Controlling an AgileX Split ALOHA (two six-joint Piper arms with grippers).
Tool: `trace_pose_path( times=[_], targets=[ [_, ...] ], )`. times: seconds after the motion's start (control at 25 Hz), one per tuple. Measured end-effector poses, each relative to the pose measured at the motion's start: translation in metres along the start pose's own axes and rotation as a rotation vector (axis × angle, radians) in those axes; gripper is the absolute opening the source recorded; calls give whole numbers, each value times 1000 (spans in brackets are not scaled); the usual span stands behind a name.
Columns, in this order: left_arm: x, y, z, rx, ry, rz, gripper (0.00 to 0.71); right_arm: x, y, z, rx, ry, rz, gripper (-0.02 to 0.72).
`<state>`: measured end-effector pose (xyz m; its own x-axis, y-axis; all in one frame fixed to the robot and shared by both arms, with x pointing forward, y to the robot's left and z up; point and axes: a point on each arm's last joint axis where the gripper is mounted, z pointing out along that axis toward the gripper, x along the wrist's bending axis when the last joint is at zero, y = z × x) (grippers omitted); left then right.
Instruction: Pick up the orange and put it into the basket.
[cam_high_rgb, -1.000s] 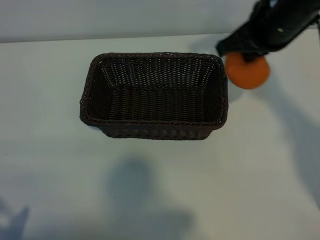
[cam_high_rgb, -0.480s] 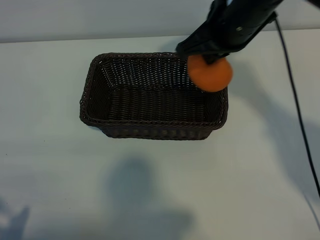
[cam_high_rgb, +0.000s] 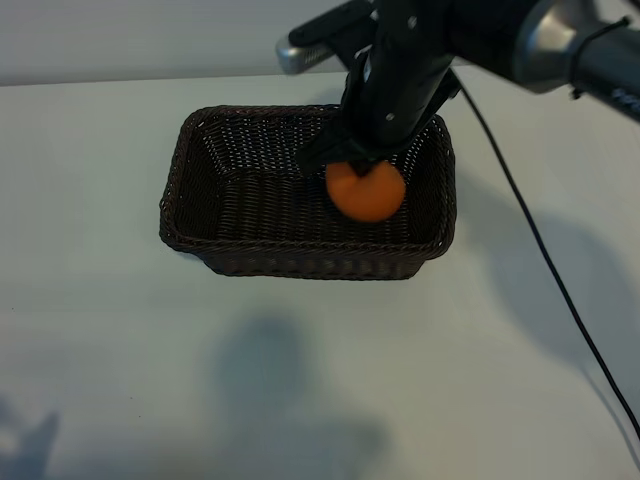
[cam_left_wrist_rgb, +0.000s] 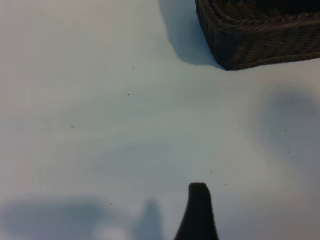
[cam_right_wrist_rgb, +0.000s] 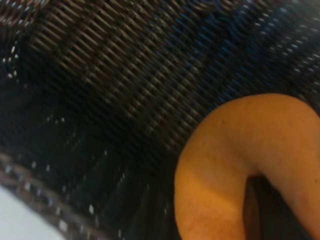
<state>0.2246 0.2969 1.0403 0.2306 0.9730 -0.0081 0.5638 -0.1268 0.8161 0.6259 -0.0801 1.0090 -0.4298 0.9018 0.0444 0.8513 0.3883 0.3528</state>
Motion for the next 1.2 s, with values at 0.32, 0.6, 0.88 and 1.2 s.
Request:
trace_pose_path(
  times=[0.32,0.6,0.88,1.2],
  targets=[
    [0,0,0,0,-1,0,590,-1,-6,52,80,-2,4,99],
    [0,0,0,0,-1,0,590,1,0,52,75,20,21,383],
    [0,0,0,0,-1,-4,590,5,19,21,67,41,27,665],
    [0,0,0,0,-1,-3,590,-31,45,-27,-14,-83,50,644]
  ],
)
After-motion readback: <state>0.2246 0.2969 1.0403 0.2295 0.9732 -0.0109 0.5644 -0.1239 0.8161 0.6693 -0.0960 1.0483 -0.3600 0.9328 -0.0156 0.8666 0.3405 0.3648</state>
